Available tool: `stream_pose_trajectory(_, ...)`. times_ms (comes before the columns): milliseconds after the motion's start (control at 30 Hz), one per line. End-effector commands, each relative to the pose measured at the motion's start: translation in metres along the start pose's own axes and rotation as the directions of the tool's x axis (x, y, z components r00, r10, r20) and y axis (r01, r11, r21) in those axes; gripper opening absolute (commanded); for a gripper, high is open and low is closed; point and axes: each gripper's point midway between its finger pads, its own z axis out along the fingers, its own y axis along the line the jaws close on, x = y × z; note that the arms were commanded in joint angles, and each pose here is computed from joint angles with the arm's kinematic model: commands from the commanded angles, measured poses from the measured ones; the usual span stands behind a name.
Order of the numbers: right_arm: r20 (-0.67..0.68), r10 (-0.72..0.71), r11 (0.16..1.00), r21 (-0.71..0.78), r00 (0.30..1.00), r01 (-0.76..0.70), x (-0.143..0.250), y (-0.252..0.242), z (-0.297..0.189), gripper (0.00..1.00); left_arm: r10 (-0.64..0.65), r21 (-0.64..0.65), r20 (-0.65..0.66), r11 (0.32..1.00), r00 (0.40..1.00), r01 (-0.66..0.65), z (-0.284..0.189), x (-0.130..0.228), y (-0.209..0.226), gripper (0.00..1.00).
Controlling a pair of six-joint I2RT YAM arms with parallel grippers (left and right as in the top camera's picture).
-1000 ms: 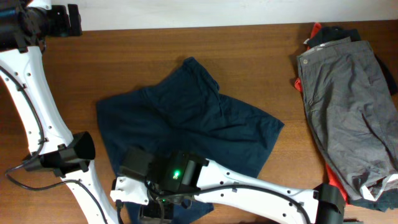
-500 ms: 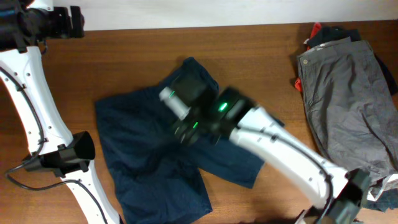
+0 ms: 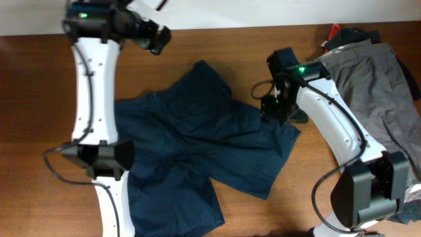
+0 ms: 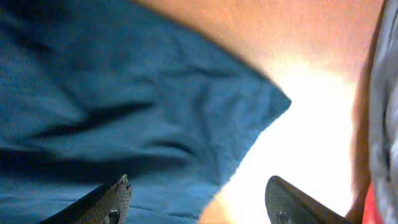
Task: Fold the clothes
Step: 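Grasp the shorts' top-left corner with the left gripper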
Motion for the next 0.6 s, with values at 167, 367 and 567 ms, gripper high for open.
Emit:
stream_pose_trajectory(167,-0.059,0.096,0.995,0.027,0.994,-0.094,0.022,-0.029,0.062,0.74,0.112,0.134,-0.052,0.986,0.992,-0.104,0.113,0.009,-0.051,0.99)
stream_pose_trajectory(367,-0.070,0.102,0.994,0.034,0.992,-0.100,0.026,-0.032,0.064,0.74,0.146,0.190,-0.084,0.973,0.986,-0.128,0.173,0.022,-0.085,0.99)
stream_pose_trajectory(567,-0.071,0.101,0.995,0.034,0.992,-0.099,0.026,-0.032,0.064,0.74,0.116,0.145,-0.168,0.985,0.979,-0.091,0.228,0.054,-0.085,0.99)
